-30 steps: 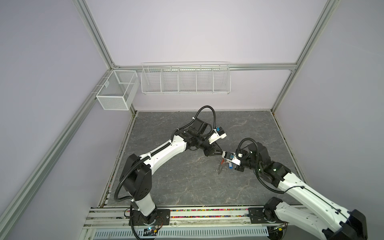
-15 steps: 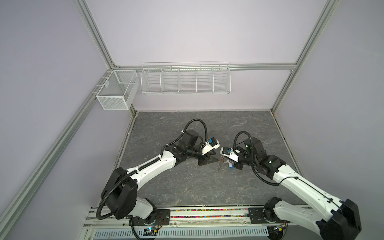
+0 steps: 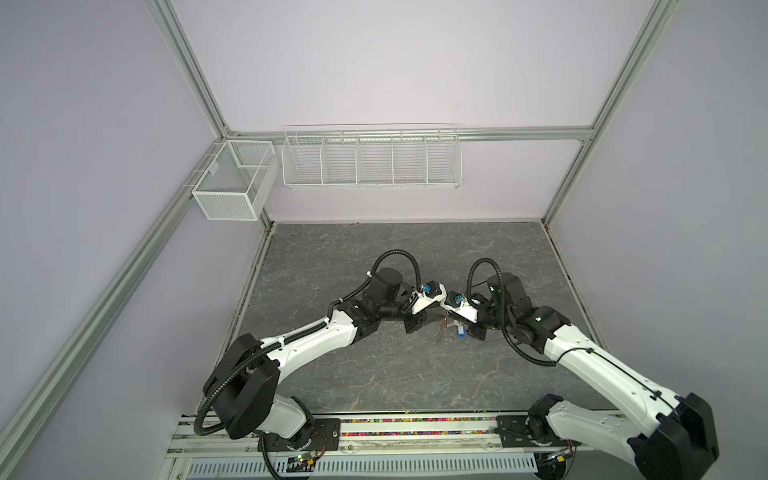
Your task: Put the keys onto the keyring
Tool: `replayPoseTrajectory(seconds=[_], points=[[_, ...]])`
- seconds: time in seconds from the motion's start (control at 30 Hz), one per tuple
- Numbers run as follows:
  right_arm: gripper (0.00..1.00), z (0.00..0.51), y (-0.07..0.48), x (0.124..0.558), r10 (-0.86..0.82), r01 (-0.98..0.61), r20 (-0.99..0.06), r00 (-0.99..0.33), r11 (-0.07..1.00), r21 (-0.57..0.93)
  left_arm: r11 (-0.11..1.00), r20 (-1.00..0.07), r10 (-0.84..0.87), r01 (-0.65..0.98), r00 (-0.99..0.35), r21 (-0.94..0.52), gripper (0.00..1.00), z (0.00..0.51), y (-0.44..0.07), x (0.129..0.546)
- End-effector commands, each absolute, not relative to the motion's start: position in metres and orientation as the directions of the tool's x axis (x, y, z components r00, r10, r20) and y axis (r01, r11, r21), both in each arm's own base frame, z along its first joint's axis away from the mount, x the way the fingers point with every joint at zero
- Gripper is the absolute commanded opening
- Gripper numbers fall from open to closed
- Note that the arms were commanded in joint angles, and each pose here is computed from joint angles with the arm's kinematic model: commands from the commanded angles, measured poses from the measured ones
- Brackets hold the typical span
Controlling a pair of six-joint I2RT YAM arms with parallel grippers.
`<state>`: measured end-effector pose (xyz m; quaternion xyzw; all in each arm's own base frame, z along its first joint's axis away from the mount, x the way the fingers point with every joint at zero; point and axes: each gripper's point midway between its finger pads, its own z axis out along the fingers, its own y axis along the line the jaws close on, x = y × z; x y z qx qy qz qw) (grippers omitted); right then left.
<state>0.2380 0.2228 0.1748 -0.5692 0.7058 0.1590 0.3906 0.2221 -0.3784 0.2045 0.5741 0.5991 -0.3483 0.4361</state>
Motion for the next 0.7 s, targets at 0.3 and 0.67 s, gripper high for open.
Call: replayPoseTrajectory(seconds=[0.3,0.67], points=[[0.07,0.182,0.217,0.246,-0.625,-0.921,-0.757,-0.187,0.380,-0.086,0.127,-0.910,0.400,0.977,0.106,0.169,0.44,0.197,-0.386,0.212],[0.07,0.189,0.218,0.240,-0.632,-0.931,-0.750,-0.196,0.359,-0.060,0.251,-0.897,0.442,0.958,0.016,0.140,0.37,0.181,-0.395,0.235]])
